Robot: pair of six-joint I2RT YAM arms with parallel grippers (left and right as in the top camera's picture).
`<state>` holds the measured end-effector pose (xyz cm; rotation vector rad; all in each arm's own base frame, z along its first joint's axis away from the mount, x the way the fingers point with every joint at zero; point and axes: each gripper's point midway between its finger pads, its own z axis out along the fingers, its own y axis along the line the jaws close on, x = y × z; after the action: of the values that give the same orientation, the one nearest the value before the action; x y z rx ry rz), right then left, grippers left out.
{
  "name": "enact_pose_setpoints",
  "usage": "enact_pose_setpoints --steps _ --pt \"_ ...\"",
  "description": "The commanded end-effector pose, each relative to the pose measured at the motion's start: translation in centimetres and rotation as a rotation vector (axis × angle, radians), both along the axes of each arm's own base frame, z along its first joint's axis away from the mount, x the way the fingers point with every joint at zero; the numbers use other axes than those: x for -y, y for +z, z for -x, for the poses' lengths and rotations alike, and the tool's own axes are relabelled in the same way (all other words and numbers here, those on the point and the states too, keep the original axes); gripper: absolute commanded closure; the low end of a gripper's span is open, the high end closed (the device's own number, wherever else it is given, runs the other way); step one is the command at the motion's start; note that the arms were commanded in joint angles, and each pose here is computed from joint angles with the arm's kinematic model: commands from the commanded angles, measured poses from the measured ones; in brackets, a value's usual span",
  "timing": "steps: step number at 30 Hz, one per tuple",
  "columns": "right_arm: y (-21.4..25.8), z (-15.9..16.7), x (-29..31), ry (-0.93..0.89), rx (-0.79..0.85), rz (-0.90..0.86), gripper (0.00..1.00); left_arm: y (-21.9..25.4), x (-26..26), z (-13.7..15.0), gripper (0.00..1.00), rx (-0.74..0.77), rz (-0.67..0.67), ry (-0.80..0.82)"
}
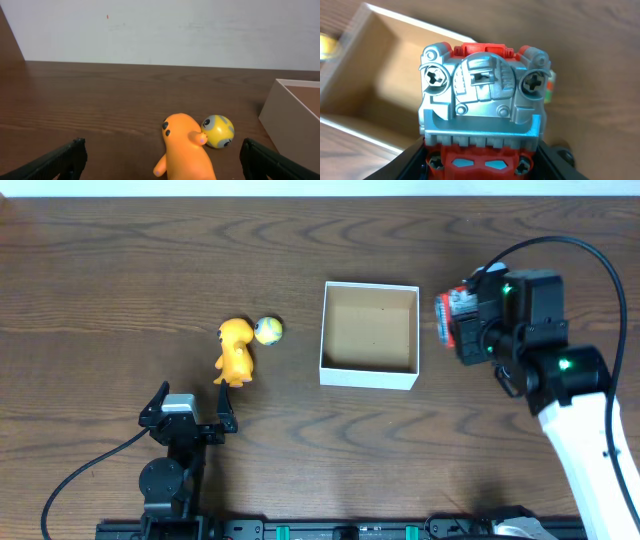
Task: Pack container
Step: 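Grasp the red toy robot car with the right gripper and lift, then carry the car left into the white box and lower it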
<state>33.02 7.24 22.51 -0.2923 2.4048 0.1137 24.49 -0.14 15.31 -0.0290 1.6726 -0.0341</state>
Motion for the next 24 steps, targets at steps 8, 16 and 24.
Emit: enact_pose_setpoints --steps 8,16,24 --pt "2.2 -1.0 -7.8 0.02 0.065 -0.213 0.65 -1.7 -0.3 0.1 0.02 -0.055 -0.008 0.016" --pt "-1.8 -3.0 -10.4 -0.037 -0.03 -0.26 0.7 -1.7 -0.3 0.1 0.02 -0.055 -0.008 0.016" --pt "-4.9 -3.5 -11.1 -0.083 -0.11 -0.252 0.72 -1.7 -0.3 0.1 0.02 -0.055 -0.008 0.016"
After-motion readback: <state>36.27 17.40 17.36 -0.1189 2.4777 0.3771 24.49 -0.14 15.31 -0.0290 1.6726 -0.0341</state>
